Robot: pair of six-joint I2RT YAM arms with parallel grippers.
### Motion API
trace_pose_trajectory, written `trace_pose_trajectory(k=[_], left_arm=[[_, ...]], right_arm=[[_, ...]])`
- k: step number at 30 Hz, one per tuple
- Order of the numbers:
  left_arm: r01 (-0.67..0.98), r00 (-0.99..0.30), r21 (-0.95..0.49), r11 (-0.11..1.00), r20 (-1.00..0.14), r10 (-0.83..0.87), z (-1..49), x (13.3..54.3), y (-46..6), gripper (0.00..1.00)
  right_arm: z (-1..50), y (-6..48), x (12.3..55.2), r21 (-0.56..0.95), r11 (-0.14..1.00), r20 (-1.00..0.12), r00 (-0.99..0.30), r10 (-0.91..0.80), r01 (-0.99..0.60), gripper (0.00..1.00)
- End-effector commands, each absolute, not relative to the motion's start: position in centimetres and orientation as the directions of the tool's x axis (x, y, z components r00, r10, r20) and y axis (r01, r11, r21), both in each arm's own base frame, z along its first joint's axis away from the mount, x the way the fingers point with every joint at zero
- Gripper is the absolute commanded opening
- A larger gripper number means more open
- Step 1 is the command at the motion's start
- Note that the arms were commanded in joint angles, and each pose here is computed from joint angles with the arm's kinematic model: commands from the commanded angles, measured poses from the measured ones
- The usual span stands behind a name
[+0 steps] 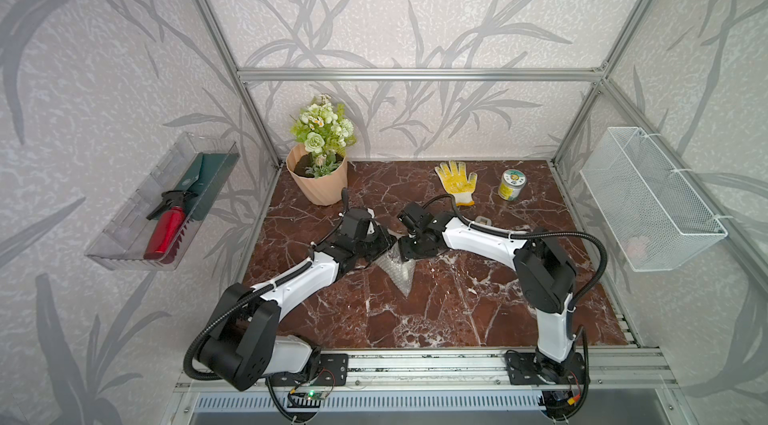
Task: Wrap mugs in bubble wrap
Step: Wrap the mug in bubble wrap.
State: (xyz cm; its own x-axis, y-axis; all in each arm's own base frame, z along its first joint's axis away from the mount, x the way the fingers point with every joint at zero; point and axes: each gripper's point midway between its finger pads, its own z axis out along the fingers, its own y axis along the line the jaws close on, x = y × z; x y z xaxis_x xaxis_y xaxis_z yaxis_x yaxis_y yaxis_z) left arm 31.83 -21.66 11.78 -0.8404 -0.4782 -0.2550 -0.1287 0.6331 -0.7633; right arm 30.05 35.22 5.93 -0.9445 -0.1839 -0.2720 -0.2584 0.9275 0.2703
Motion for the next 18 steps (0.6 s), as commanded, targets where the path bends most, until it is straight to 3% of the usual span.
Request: trace_pose_trajectory(k=[1,18], left_arm=[[-0.137,-0.834,-0.771,0.622,-0.249,-0.492,11.0,31.9,-21.9,0.00],[-0.168,-0.862,-0.712,0.682,-0.230,-0.452,7.3,30.7,-22.5,0.00]], right_arm=[[4.4,35.0,28.4,0.273,0.928,-0.206,-0.958,-0.201,-0.253,0.62],[10.3,35.8,29.2,0.366,0.885,-0.342,-0.926,-0.162,-0.290,0.63]])
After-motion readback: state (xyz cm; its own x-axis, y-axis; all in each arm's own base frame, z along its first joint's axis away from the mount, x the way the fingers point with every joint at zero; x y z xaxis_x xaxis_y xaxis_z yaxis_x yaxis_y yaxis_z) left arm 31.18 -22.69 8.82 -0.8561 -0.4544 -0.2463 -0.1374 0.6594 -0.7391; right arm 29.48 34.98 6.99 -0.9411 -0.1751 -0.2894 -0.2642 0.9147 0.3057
